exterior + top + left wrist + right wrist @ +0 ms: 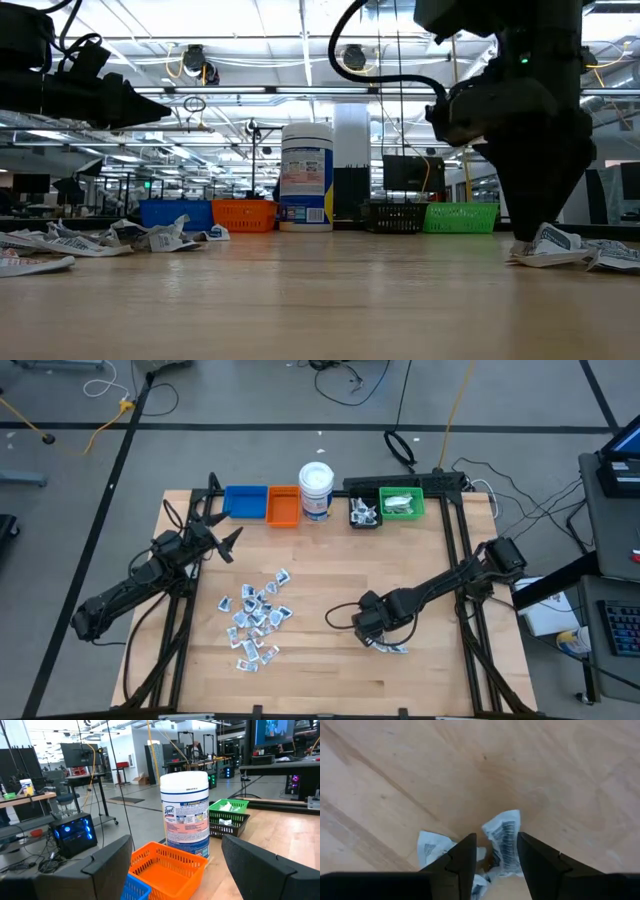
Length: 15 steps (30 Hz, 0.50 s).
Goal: Pick & Place First Aid Supplies
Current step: Put the towelette pack into the black bin
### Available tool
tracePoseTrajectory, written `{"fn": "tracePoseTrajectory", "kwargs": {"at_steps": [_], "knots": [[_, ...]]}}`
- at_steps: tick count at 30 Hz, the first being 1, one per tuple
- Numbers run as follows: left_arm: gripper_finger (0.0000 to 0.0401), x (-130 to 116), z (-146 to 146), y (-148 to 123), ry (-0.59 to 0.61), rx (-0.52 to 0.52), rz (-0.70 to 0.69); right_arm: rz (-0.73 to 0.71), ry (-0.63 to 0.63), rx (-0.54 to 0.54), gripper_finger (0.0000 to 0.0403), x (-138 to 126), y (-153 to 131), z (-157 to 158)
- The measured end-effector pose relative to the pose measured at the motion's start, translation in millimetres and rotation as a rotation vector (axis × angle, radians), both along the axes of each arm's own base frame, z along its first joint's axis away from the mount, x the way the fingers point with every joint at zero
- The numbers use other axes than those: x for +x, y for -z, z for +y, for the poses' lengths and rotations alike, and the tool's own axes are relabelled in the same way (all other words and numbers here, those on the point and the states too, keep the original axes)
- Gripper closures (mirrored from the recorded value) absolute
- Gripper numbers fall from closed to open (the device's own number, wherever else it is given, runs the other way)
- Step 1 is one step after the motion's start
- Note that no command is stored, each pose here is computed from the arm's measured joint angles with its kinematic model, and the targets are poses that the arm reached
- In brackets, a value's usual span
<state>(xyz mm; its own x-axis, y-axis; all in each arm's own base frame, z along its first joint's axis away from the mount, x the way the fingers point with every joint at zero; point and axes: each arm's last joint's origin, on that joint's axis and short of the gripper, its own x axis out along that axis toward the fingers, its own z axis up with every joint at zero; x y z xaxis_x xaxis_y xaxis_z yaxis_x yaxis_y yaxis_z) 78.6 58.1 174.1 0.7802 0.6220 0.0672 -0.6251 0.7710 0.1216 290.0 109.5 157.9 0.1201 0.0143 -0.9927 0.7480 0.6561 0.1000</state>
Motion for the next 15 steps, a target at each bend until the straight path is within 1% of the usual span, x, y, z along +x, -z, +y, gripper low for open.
{"fn": "tracePoseTrajectory", "kwargs": {"at_steps": [3,5,7,11,12,15], "knots": [[0.0091,0.0,0.0,0.1,0.0,0.0,0.0,-0.01,-0.004,0.003,0.0281,-0.1,3.6,-1.4],[0.0091,0.0,0.0,0.0,0.0,0.0,0.0,-0.015,-0.013,0.004,0.0297,-0.4,5.3,-1.7],[0.0091,0.0,0.0,0.0,0.0,0.0,0.0,-0.014,-0.021,0.005,0.0322,-0.6,5.5,-1.6],[0.0091,0.0,0.0,0.0,0.0,0.0,0.0,-0.016,-0.058,0.0,0.0388,-0.5,5.3,-1.8],[0.0091,0.0,0.0,-0.1,0.0,0.0,0.0,-0.015,-0.07,-0.002,0.0393,-0.4,5.2,-2.4],[0.0091,0.0,0.0,0.1,0.0,0.0,0.0,0.017,-0.066,-0.011,0.0393,-2.0,1.0,-6.1]]}}
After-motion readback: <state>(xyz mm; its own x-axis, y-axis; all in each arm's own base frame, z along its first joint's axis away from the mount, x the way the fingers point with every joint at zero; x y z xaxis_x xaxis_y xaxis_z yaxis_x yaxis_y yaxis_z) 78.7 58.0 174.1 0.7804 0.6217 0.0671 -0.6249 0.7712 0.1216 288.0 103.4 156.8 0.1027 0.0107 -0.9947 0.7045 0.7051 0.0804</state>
